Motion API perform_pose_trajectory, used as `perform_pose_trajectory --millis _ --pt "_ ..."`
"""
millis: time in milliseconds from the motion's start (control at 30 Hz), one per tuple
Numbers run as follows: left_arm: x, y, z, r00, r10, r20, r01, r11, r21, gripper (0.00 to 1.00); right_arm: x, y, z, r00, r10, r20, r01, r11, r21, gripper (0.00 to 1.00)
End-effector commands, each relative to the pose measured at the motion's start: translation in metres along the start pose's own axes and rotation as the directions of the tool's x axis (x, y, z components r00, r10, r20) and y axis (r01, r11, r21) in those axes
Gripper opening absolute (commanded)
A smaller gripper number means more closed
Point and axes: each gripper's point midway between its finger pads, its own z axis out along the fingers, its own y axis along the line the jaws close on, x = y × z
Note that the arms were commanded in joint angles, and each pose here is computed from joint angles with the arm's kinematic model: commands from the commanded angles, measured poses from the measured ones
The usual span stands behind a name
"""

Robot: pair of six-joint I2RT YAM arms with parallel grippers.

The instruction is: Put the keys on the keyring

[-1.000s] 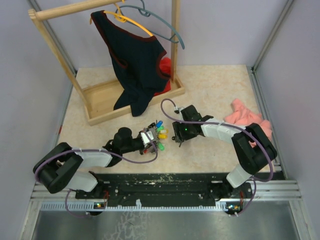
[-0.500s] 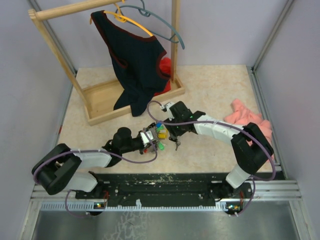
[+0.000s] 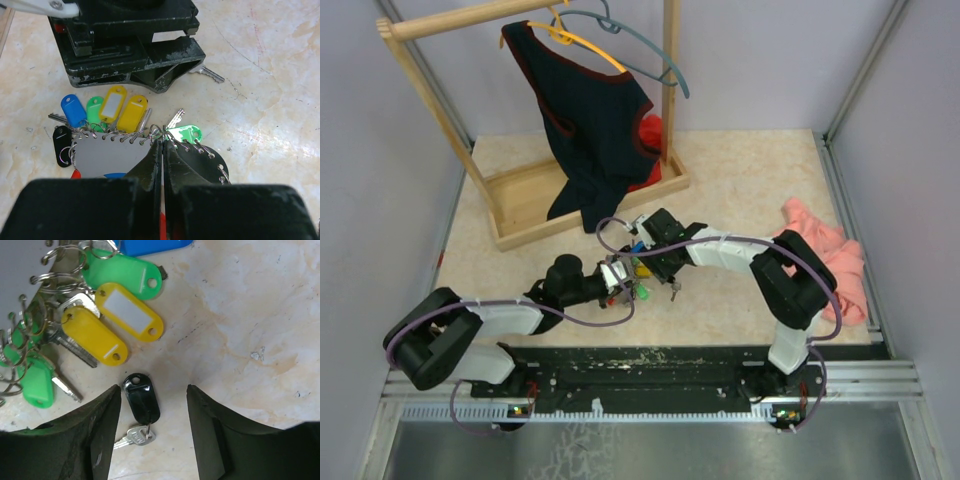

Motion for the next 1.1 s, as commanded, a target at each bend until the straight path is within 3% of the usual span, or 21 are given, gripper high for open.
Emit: perform_pose_trajectory --millis 0,133,367,667,867,967,1067 --pt "-0.014 0.006 -0.001 0.999 0.014 0.048 -0.013 1.000 -0.021 0.01 -0.007 -0.012 0.007 1.000 -0.008 -0.012 0.008 0.997 0.077 0.56" --pt "-0.013 0.005 -0.001 0.999 0.012 0.047 -0.011 1.000 -0.016 0.01 0.013 -0.036 0.008 0.995 0.064 -0.081 -0.047 0.979 0.198 0.56" --pt "-0.014 0.005 -0.001 0.999 0.012 0.049 -0.011 1.000 -0.017 0.01 0.058 -0.062 -0.011 0.955 0.268 -0.129 -0.224 0.933 0.283 0.55" --pt "-0.013 0.004 0.001 0.999 0.007 0.048 -0.007 1.000 -0.005 0.01 0.101 -0.037 -0.025 0.906 0.369 -0.208 -0.327 0.921 0.212 0.54" --pt "-0.014 0.004 0.000 0.999 0.009 0.049 -0.009 1.000 -0.007 0.01 0.058 -0.031 -0.051 0.947 0.320 -0.035 -0.316 0.945 0.087 0.52" --pt "-0.013 0.005 0.000 0.999 0.008 0.048 -0.008 1.000 -0.009 0.01 0.036 -0.023 -0.058 0.976 0.214 0.042 -0.214 0.977 -0.012 0.52" --pt "-0.014 0.005 0.000 0.999 0.011 0.050 -0.010 1.000 -0.010 0.01 0.027 -0.026 -0.056 0.991 0.106 0.076 -0.106 0.994 -0.013 0.49"
